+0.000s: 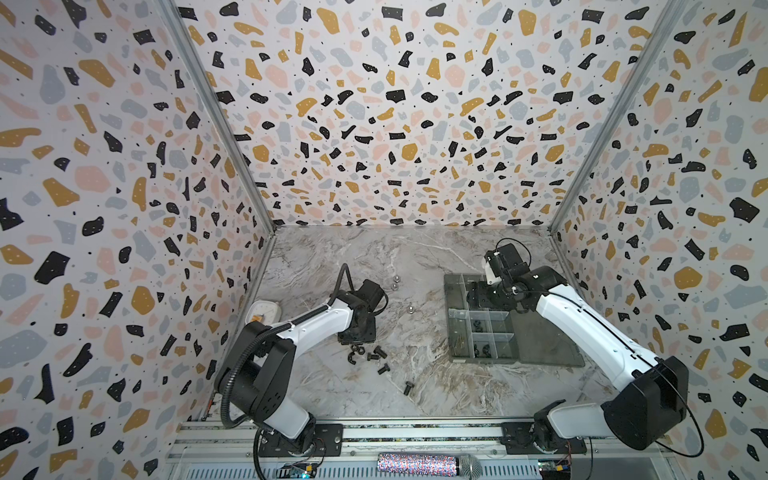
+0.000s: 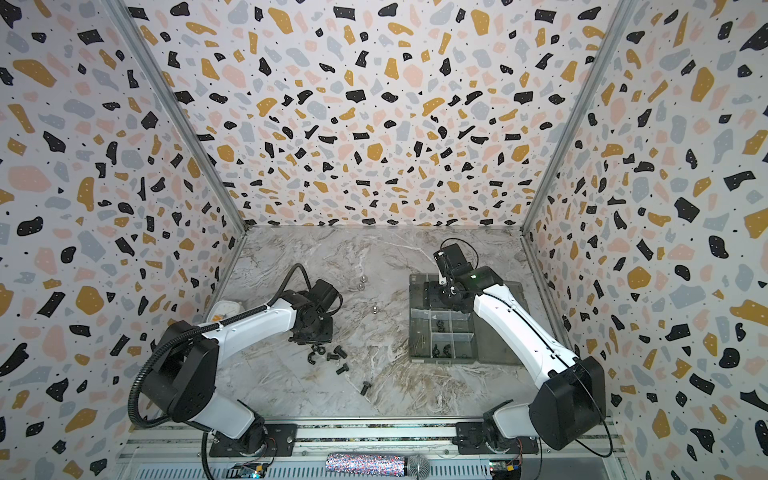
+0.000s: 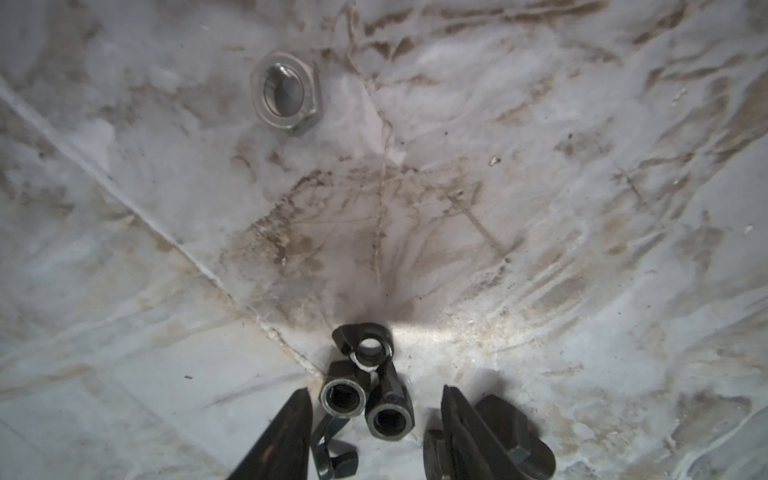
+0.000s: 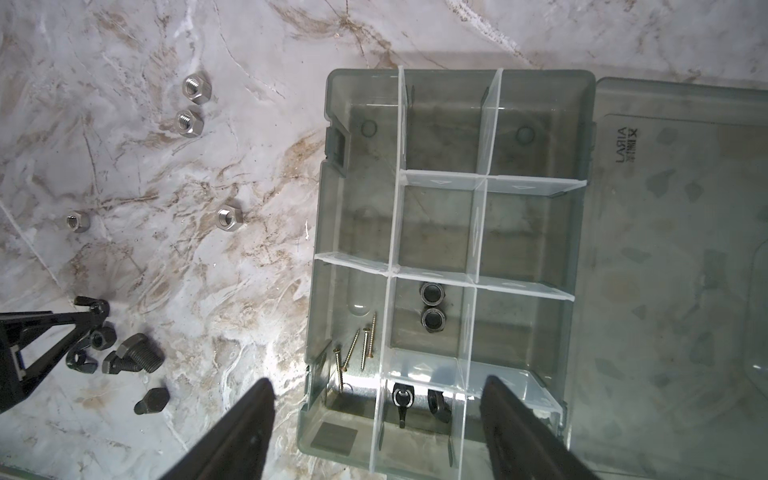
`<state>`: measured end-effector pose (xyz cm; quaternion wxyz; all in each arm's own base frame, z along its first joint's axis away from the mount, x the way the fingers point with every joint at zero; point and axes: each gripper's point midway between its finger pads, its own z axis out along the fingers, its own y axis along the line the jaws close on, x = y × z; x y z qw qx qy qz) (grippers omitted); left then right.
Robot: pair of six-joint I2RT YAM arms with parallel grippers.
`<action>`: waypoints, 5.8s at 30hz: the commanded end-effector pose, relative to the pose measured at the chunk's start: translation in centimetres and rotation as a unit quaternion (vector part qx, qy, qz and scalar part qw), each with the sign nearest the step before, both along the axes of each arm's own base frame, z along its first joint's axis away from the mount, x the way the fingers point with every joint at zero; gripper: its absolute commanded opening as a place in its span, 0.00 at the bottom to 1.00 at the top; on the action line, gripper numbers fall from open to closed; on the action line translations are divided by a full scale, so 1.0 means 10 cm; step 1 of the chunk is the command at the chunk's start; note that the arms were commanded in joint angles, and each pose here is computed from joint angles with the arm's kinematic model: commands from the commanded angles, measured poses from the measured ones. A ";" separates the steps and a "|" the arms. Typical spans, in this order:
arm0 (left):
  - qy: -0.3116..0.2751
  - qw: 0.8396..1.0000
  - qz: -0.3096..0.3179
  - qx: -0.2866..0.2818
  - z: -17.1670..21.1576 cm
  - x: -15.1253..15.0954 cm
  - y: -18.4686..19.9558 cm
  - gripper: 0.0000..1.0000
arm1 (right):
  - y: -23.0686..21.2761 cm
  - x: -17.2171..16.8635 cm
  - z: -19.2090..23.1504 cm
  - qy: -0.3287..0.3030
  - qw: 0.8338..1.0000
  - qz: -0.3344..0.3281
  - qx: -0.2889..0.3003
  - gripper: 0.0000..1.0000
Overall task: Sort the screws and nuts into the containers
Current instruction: 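Move the left gripper back over the pile of black parts, then close the left gripper on another black wing nut and lift it, then carry the wing nut with the left gripper over the organizer, then open the left gripper to drop the wing nut into a compartment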
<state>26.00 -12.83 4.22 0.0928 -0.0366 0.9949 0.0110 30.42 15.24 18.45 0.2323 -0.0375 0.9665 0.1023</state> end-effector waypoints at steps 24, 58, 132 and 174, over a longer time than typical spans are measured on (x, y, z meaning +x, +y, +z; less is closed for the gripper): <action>0.033 0.999 0.005 -0.005 -0.35 -0.02 0.02 0.39 | 0.03 0.05 -0.05 0.003 1.000 0.009 -0.005 0.80; 0.065 0.997 -0.031 -0.003 -0.47 -0.21 -0.21 0.33 | -0.16 -0.07 -0.10 0.010 1.000 0.002 -0.022 0.79; -0.056 0.959 -0.264 -0.091 0.91 -0.03 -2.84 0.19 | -1.37 -0.76 0.34 -0.038 0.986 -0.155 -0.047 0.79; -0.047 0.946 -0.304 -0.101 0.94 -0.08 -3.16 0.57 | -1.51 -0.92 0.62 -0.069 0.980 -0.173 -0.066 0.80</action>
